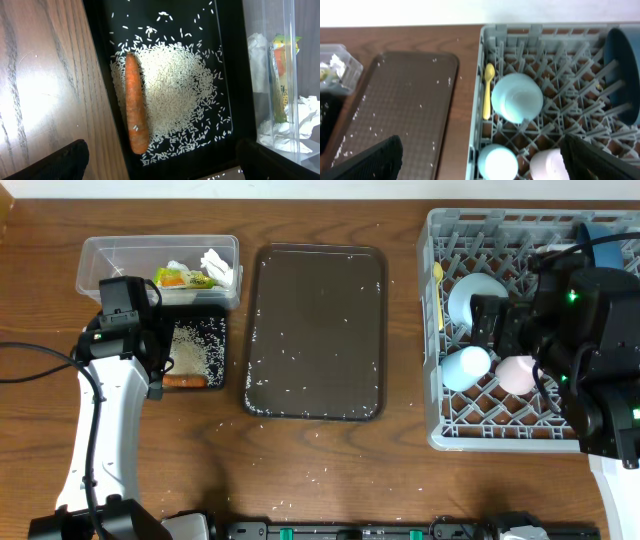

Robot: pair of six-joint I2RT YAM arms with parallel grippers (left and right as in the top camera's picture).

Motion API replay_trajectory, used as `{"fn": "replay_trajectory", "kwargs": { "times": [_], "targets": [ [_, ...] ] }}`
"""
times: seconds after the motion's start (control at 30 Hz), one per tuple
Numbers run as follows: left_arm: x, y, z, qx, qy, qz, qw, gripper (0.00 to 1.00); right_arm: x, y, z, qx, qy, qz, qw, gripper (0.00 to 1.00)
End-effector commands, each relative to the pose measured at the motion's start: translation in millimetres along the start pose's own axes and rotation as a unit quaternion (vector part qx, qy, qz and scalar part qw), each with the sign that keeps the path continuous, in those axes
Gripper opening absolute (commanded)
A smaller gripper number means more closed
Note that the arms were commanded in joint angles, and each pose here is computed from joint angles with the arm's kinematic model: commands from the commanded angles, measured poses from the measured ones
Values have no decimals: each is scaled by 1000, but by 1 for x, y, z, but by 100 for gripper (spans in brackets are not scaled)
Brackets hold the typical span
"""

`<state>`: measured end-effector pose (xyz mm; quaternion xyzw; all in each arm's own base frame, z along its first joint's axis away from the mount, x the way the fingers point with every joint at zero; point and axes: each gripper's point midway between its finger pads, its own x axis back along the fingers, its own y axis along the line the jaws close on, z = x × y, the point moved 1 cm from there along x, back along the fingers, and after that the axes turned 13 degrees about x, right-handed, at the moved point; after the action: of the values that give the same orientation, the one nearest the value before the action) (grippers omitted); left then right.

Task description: Sort waste into correct bins and load items into the dishwasher rack

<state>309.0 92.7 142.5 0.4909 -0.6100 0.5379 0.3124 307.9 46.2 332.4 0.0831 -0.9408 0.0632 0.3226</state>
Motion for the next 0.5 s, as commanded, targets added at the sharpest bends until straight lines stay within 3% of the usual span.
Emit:
{"fn": "replay_trajectory", "kwargs": {
  "times": [0.0,0.47],
  "targets": [
    [2,-2,-6,2,-13,2,1000,96,0,-7,6,12,14,24,1000,99],
    [2,-2,-6,2,-13,2,1000,97,-2,-18,9,39,11,56,998,99]
  ]
}}
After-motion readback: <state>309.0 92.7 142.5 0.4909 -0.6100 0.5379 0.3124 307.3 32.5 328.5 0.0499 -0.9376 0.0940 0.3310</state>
